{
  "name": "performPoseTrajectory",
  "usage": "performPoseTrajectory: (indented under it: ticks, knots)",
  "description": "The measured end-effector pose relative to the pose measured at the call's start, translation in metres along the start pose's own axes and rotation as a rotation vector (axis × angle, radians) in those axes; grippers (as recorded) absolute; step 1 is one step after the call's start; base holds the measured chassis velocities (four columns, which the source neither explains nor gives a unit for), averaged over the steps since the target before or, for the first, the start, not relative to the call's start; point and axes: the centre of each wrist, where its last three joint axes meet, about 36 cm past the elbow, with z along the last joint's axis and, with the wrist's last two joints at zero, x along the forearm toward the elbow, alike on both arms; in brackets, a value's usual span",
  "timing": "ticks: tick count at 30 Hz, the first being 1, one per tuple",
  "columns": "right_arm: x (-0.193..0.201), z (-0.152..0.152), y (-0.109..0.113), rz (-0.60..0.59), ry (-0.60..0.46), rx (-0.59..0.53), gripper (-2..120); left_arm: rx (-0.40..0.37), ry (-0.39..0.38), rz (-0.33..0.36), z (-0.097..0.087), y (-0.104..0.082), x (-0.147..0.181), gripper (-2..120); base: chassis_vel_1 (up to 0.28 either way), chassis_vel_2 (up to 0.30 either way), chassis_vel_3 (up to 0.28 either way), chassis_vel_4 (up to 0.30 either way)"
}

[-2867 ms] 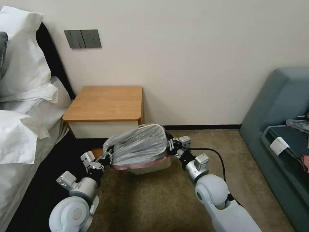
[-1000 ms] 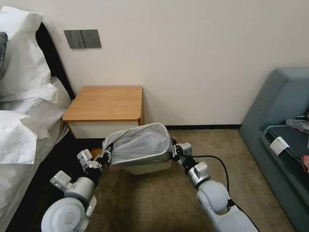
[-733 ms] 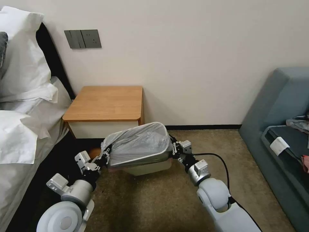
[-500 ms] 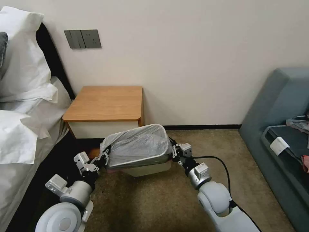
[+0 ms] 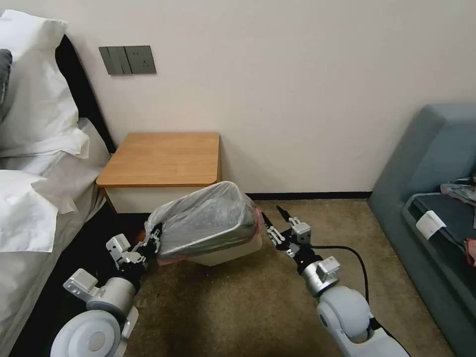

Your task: Pick up the garbage bag from the table and place it over the trash can.

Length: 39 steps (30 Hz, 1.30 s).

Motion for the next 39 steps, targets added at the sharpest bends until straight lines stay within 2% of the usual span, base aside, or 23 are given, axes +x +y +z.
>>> performPoseTrajectory:
  ticks: [4,5,7,9,10,13,14,16,17,19,21,23,24,26,27,30,31,33,34,36,37,39]
  knots:
    - [0.006,-0.012,-0.001,0.007,-0.026,-0.023,82,-0.031,0.001,-0.015,0.004,0.002,-0.003,5,0.0,0.0,0.0,0.0]
    - [0.007,-0.024,-0.003,0.013,-0.042,-0.032,90,-0.061,0.002,-0.021,0.008,0.003,-0.005,5,0.0,0.0,0.0,0.0]
    - [0.006,-0.033,-0.005,0.016,-0.052,-0.033,93,-0.086,0.002,-0.02,0.011,0.004,-0.006,5,0.0,0.0,0.0,0.0]
    - [-0.001,-0.059,-0.015,0.018,-0.09,-0.008,99,-0.164,0.007,-0.011,0.023,0.005,-0.01,5,0.0,0.0,0.0,0.0]
    - [-0.001,-0.059,-0.015,0.018,-0.09,-0.008,99,-0.164,0.007,-0.011,0.023,0.005,-0.01,5,0.0,0.0,0.0,0.0]
    - [-0.009,-0.089,-0.021,-0.018,-0.109,0.006,100,-0.25,0.02,0.006,0.039,0.0,-0.013,5,0.0,0.0,0.0,0.0]
    - [-0.009,-0.089,-0.021,-0.018,-0.109,0.006,100,-0.25,0.02,0.006,0.039,0.0,-0.013,5,0.0,0.0,0.0,0.0]
    - [-0.014,-0.104,-0.013,-0.086,-0.097,0.0,100,-0.341,0.02,0.028,0.054,-0.002,-0.015,5,0.0,0.0,0.0,0.0]
    - [-0.014,-0.104,-0.013,-0.086,-0.097,0.0,100,-0.341,0.02,0.028,0.054,-0.002,-0.015,5,0.0,0.0,0.0,0.0]
    - [-0.016,-0.106,-0.004,-0.156,-0.078,0.003,100,-0.391,0.022,0.047,0.064,-0.005,-0.015,5,0.0,0.0,0.0,0.0]
    - [-0.018,-0.106,0.001,-0.191,-0.067,0.005,96,-0.413,0.022,0.056,0.068,-0.007,-0.015,5,0.0,0.0,0.0,0.0]
    - [-0.024,-0.106,0.012,-0.258,-0.042,0.022,85,-0.461,0.012,0.072,0.072,-0.008,-0.014,5,0.0,0.0,0.0,0.0]
    - [-0.024,-0.106,0.012,-0.258,-0.042,0.022,85,-0.461,0.012,0.072,0.072,-0.008,-0.014,5,0.0,0.0,0.0,0.0]
    - [-0.033,-0.107,0.021,-0.333,-0.009,0.057,76,-0.518,-0.006,0.085,0.075,-0.007,-0.014,5,0.0,0.0,0.0,0.0]
    - [-0.033,-0.107,0.021,-0.333,-0.009,0.057,76,-0.518,-0.006,0.085,0.075,-0.007,-0.014,5,0.0,0.0,0.0,0.0]
    - [-0.041,-0.102,0.03,-0.41,0.03,0.101,61,-0.578,-0.028,0.105,0.078,-0.004,-0.015,5,0.0,0.0,0.0,0.0]
    - [-0.041,-0.102,0.03,-0.41,0.03,0.101,61,-0.578,-0.028,0.105,0.078,-0.004,-0.015,5,0.0,0.0,0.0,0.0]
    - [-0.046,-0.098,0.038,-0.465,0.06,0.128,50,-0.605,-0.039,0.115,0.079,-0.004,-0.016,5,0.0,0.0,0.0,0.0]
    - [-0.046,-0.098,0.038,-0.465,0.06,0.128,50,-0.605,-0.039,0.115,0.079,-0.004,-0.016,5,0.0,0.0,0.0,0.0]
    - [-0.046,-0.097,0.043,-0.525,0.097,0.152,39,-0.623,-0.047,0.118,0.077,-0.003,-0.015,5,0.0,0.0,0.0,0.0]
    - [-0.046,-0.097,0.043,-0.525,0.097,0.152,39,-0.623,-0.047,0.118,0.077,-0.003,-0.015,5,0.0,0.0,0.0,0.0]
    - [-0.044,-0.095,0.045,-0.582,0.141,0.186,28,-0.648,-0.059,0.122,0.075,-0.001,-0.016,5,0.0,0.0,0.0,0.0]
